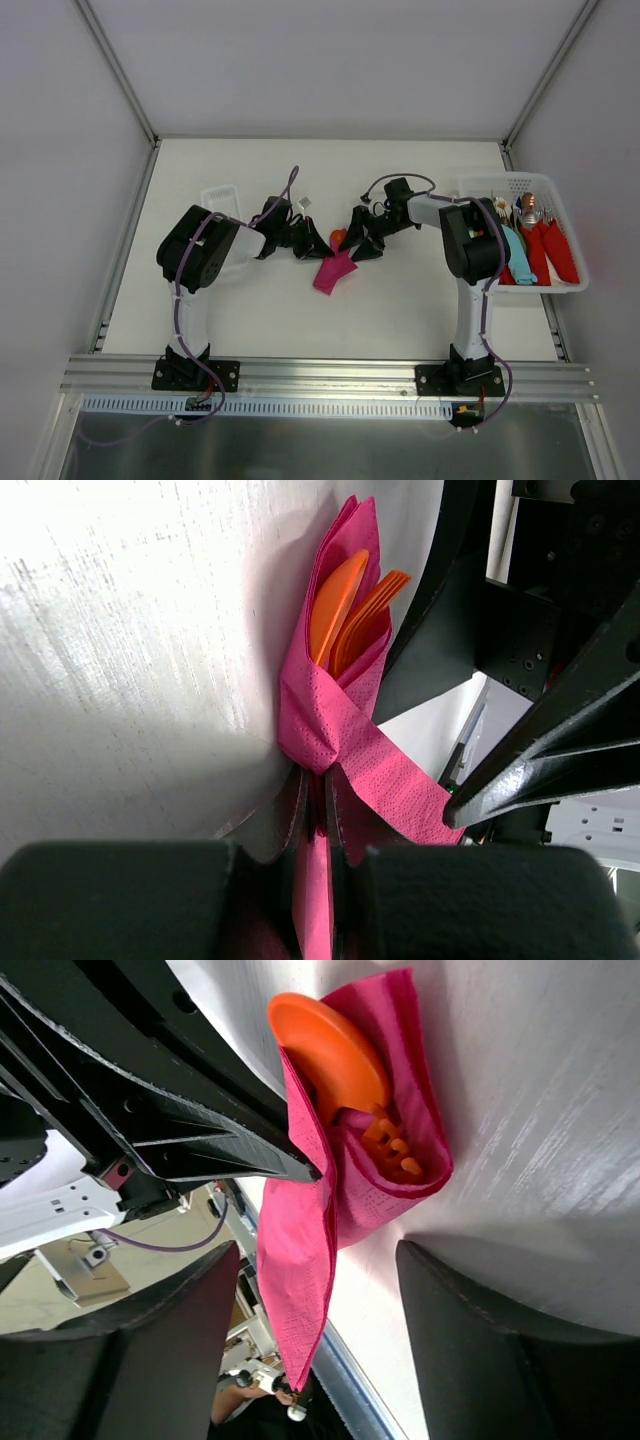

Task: Place the utensils on the paper napkin and roll it up

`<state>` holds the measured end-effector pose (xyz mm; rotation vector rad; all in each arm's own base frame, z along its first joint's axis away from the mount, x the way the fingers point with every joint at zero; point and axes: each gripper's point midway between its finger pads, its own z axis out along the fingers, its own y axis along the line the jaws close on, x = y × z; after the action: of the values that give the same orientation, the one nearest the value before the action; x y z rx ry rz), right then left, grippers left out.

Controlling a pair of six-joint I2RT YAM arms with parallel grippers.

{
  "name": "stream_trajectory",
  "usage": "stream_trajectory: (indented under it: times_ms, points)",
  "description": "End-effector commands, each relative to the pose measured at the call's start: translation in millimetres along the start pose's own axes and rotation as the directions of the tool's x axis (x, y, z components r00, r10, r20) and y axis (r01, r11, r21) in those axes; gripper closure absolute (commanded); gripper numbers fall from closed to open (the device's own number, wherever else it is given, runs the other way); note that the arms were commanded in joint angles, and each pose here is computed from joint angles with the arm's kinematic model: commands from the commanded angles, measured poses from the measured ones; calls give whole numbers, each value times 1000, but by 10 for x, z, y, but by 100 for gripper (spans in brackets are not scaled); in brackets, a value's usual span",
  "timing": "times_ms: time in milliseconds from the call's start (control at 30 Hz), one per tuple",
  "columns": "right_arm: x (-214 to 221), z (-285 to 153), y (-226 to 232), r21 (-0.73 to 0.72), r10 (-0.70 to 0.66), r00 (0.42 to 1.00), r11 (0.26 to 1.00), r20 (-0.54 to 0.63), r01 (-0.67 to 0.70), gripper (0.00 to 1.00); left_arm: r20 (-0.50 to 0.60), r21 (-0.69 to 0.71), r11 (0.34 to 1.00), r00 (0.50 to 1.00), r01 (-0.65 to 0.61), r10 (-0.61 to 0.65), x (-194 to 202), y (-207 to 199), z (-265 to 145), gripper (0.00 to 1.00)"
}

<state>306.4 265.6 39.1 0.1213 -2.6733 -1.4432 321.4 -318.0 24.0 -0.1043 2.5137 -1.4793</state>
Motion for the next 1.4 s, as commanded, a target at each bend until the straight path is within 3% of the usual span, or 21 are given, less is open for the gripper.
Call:
stream_trajectory:
  times_ms: [0, 267, 500, 633, 833, 967, 1133, 1167, 1367]
  points:
    - [17, 6, -28, 44, 12, 1000, 999, 5, -13, 30, -3, -25, 1000, 1000, -8, 8, -1, 101, 10, 100]
    - [73, 115, -242, 194, 9, 1000, 981, 1, -9, 28, -2, -35, 999, 1000, 3, -3, -8, 131, 17, 100]
    - [-2, 202, -354, 327, -63, 998, 944, 28, 51, 38, -6, -41, 999, 1000, 7, -8, 8, 146, 21, 100]
    - [-29, 205, -353, 358, -86, 996, 931, 36, 67, 50, -8, -43, 999, 1000, 9, -9, 2, 149, 20, 100]
    - [-57, 177, -387, 388, -87, 995, 920, 55, 59, 81, -14, -47, 999, 1000, 12, -12, 7, 149, 28, 100]
    - [-62, 166, -393, 392, -87, 995, 918, 58, 57, 97, -14, -49, 999, 1000, 14, -15, 9, 155, 28, 100]
    - [-61, 172, -381, 375, -97, 994, 925, 55, 70, 100, -10, -46, 999, 1000, 11, -11, -6, 131, 14, 100]
    - [-69, 170, -369, 367, -103, 993, 927, 58, 75, 100, -11, -42, 999, 1000, 9, -10, -8, 110, 7, 99]
    - [-51, 181, -369, 345, -123, 991, 934, 60, 95, 100, 17, -18, 999, 999, -30, 31, -51, -78, -109, 58]
